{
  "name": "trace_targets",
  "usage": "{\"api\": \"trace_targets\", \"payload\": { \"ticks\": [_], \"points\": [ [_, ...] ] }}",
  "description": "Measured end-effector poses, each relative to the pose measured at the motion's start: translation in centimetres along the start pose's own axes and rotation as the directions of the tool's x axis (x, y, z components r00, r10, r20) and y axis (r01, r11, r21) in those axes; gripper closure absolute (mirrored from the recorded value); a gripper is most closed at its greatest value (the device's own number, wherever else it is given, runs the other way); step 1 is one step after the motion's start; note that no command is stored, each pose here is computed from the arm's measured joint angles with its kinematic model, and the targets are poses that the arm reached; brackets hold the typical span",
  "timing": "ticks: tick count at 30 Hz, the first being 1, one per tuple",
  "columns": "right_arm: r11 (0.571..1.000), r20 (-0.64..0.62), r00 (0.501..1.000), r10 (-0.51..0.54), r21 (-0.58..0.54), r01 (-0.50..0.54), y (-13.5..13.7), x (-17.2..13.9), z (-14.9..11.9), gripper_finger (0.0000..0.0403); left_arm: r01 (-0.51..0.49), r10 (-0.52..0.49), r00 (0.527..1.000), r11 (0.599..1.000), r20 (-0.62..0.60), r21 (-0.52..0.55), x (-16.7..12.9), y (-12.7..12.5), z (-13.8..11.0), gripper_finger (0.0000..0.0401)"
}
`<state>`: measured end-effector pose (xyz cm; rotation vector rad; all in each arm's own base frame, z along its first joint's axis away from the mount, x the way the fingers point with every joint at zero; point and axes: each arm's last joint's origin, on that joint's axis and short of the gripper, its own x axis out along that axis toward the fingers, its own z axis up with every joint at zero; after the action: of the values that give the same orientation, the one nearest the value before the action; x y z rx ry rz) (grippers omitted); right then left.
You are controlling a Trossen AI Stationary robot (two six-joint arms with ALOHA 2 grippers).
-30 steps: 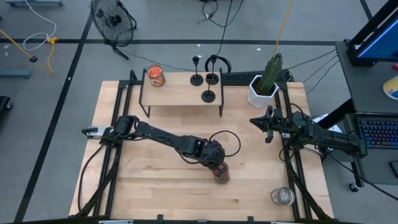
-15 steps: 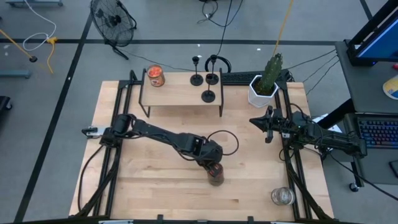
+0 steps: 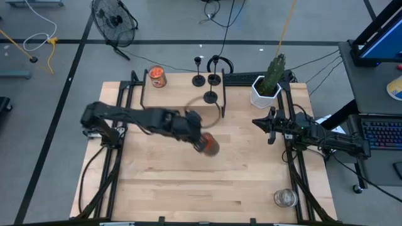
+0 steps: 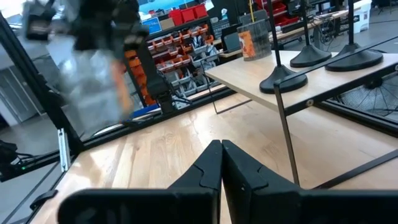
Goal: Pick & Place candle stick holders
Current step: Put the orange scented candle on the shelf
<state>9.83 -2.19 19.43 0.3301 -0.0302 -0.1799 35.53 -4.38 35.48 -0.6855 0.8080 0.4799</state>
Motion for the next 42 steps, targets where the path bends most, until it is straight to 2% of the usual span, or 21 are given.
{"api": "trace_targets", "payload": {
  "ticks": [7,14,25,31,42],
  "points": [
    [1.000,0.001,1.000,-0.003,-0.003,0.003,0.0,0.0,0.0,0.0403,-0.074,0.082,0.982,0.996,0.169,-0.056,-4.8,3.2,2.3,0.0400],
    [1.000,0.002,1.000,-0.003,-0.002,0.003,0.0,0.0,0.0,0.0403,-0.168,0.193,0.952,0.978,0.237,-0.120,-6.4,6.5,4.6,0.0400],
    [1.000,0.004,1.000,-0.002,-0.006,0.002,0.0,0.0,0.0,0.0403,-0.312,0.353,0.906,0.930,0.234,-0.194,-6.3,11.0,7.5,0.0400],
    [1.000,0.004,1.000,-0.003,-0.001,0.003,0.0,0.0,0.0,0.0403,-0.382,0.438,0.870,0.889,0.228,-0.252,-6.6,14.5,9.5,0.0400],
    [1.000,0.004,1.000,-0.003,-0.003,0.003,0.0,0.0,0.0,0.0403,-0.409,0.463,0.860,0.876,0.213,-0.255,-7.3,19.4,12.2,0.0400]
  ]
}}
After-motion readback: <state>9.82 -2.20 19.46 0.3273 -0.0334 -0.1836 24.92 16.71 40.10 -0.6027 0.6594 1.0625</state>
